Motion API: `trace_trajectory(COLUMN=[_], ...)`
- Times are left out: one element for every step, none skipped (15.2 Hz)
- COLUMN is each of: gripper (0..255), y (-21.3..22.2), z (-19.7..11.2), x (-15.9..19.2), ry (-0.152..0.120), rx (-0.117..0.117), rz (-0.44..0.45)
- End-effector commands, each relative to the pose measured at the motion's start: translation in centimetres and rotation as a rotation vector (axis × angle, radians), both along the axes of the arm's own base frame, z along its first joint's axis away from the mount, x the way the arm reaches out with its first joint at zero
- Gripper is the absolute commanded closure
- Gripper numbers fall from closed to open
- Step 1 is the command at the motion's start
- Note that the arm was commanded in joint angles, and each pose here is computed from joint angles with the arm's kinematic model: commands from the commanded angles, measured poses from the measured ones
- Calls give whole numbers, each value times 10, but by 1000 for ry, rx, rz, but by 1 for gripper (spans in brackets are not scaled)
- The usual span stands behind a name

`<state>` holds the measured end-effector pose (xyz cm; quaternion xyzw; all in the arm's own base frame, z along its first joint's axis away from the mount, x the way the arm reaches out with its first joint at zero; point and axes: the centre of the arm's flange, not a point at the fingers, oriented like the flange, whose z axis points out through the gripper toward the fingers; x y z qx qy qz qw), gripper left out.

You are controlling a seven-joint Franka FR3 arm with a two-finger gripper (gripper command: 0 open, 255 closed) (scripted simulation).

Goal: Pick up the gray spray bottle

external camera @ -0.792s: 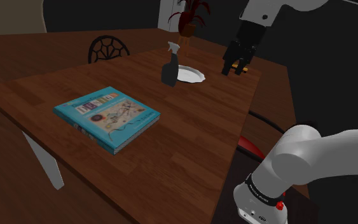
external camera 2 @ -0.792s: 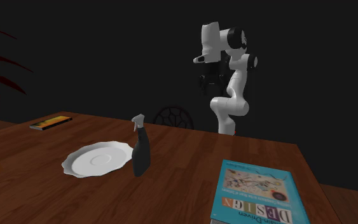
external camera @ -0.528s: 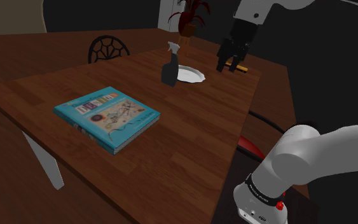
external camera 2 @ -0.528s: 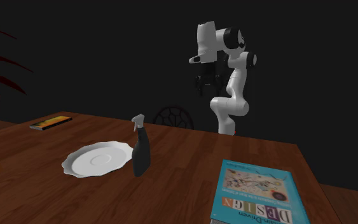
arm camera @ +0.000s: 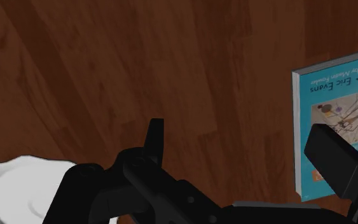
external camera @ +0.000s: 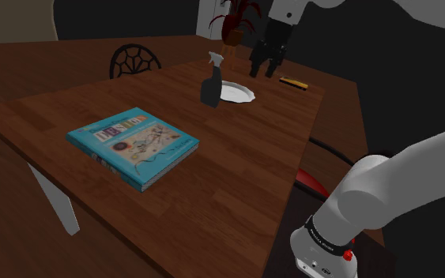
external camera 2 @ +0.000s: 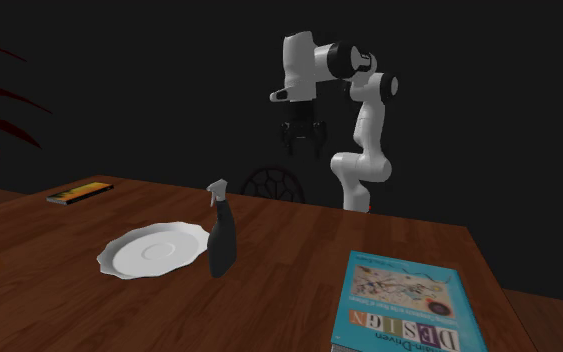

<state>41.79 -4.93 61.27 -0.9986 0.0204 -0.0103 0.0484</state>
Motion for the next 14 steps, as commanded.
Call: trace_trajectory(gripper=[0,0,0,0,0,0,0,0,0,0,0,0,0,0], y=[-7,-11,-15,-19,-23,-27,-31,-34,-38,-41,-45,-48,-52,-55], z=[-1,-2,-2,-3,-3,-3,-4,-4,-4,-4,-5,-5,-5,-5], x=[24,36,49,61,73,86,98,110,123,135,148,160,173,185], ry=[-4,-5,-7,-9,-10,-12,-13,-15,-17,-18,-20,-22,-23,-25], rx=[-4,-6,-8,-9,-11,-13,-15,-17,-18,-20,-22,-24,-26,-27], rz=[8,12,15,19,23,27,31,34,38,42,46,50,53,57])
